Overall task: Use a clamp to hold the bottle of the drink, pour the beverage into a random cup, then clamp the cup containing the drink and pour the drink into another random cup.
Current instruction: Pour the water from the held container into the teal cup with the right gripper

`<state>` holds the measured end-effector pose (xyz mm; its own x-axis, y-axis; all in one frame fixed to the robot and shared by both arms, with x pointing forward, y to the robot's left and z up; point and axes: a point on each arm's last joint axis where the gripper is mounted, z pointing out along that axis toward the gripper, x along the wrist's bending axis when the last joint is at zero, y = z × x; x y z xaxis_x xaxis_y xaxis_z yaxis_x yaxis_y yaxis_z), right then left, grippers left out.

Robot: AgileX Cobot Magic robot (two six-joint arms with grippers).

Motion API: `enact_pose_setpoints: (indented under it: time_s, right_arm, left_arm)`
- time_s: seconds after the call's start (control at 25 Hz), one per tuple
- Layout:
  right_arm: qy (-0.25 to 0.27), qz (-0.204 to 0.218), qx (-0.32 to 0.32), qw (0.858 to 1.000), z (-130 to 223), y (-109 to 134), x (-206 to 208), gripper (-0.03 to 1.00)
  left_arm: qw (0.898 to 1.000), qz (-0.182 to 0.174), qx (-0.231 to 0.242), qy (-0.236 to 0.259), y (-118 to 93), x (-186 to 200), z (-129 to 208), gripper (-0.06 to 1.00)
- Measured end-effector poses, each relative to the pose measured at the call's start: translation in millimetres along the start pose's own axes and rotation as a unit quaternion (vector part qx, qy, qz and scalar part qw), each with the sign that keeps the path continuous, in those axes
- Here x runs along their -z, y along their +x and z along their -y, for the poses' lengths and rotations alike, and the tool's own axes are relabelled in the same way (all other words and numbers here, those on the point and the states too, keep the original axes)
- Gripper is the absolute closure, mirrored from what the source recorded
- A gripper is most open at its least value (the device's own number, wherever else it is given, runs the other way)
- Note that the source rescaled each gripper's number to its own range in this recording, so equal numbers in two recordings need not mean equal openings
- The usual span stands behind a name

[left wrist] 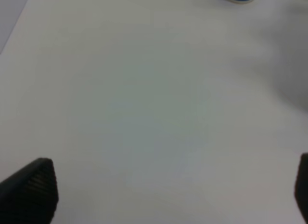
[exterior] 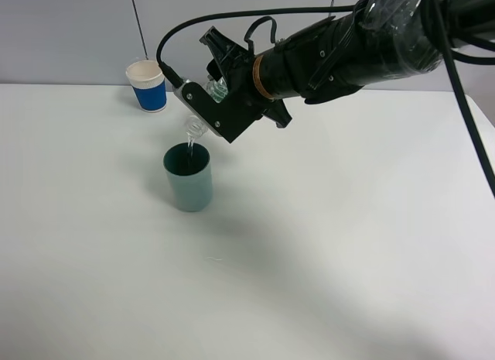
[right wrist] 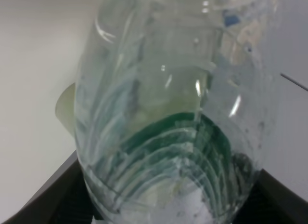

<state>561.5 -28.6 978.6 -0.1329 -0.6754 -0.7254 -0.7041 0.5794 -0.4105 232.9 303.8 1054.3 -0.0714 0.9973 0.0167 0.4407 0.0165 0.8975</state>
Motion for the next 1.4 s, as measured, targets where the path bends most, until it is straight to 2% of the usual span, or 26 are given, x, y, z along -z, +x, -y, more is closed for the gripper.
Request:
enact_pose_setpoints:
  time_s: [0.76,1.4]
  right_arm:
    - [0.003,0.005,0.049,0.999,0.6,-1.0,0.0,0.97]
    - [0.006,0.006,0.052,0.999,1.2,-1.4,0.0,0.97]
  left_arm:
    - [1.0,0.0,0.0,0.0,0.0,0.0,0.0,-0.05]
    - [1.0,0.0,0.0,0.0,0.0,0.0,0.0,-0.05]
